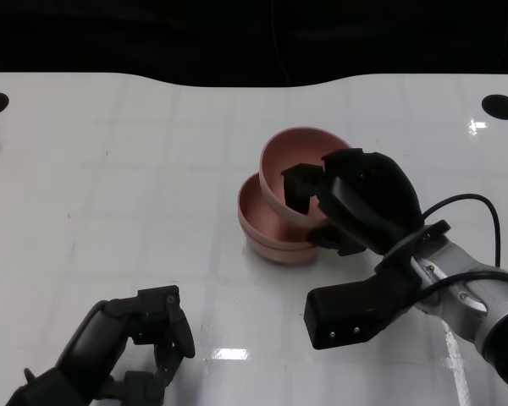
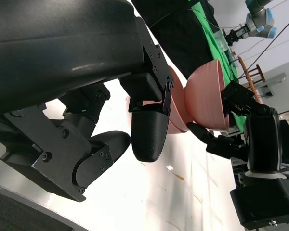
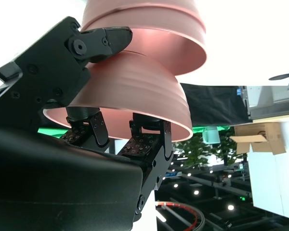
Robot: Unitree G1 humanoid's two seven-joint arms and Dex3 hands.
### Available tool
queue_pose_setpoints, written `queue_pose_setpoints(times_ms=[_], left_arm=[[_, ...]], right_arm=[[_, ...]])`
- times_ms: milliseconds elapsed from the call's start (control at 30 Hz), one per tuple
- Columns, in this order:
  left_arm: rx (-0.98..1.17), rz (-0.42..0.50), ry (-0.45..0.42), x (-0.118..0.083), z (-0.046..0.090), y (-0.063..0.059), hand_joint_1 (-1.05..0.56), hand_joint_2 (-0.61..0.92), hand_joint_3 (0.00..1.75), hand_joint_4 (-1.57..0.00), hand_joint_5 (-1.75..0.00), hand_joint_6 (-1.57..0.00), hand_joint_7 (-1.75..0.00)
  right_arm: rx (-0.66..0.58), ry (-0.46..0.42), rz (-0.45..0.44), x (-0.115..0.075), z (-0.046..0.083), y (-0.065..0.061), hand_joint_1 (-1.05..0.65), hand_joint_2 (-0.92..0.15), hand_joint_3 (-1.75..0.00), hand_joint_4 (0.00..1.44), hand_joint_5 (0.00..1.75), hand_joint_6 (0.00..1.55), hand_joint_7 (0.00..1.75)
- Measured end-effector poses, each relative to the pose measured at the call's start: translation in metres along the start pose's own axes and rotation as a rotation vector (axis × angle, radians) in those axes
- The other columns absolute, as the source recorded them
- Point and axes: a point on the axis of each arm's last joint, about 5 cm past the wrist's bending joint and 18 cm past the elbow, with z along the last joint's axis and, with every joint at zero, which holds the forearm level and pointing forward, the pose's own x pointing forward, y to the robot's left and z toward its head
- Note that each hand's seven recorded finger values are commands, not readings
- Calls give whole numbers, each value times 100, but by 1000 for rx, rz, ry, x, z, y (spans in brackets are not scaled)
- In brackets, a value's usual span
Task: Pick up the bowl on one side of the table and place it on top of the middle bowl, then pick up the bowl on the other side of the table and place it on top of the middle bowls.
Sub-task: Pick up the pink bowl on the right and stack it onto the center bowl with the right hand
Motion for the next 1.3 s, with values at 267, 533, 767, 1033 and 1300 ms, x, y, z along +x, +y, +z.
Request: queue_pose_setpoints(times_ms=[267,533,767,1033,1300], left_arm=[[11,-11,3,1,0,-1,-8,46,125,-88,-170,-81,-148],[30,-25,-6,1,1,-1,-7,45,126,-87,-172,-81,-148],[32,-26,-9,2,1,-2,-5,44,128,-85,-173,-81,-149],[32,-26,-10,2,1,-2,-4,43,130,-85,-174,-80,-149],[35,-27,-12,2,1,-1,-5,45,127,-84,-173,-79,-149]], right_arm=[[69,-31,152,1,2,0,-22,-89,-3,66,19,67,2],[40,-24,205,3,1,-5,-61,-92,-28,42,0,41,0],[15,-38,190,4,3,-12,-68,-92,-38,38,0,36,0],[1,-23,244,6,6,-26,-82,-92,-54,17,0,14,0],[-1,-6,254,4,9,-28,-89,-92,-52,9,0,7,0]])
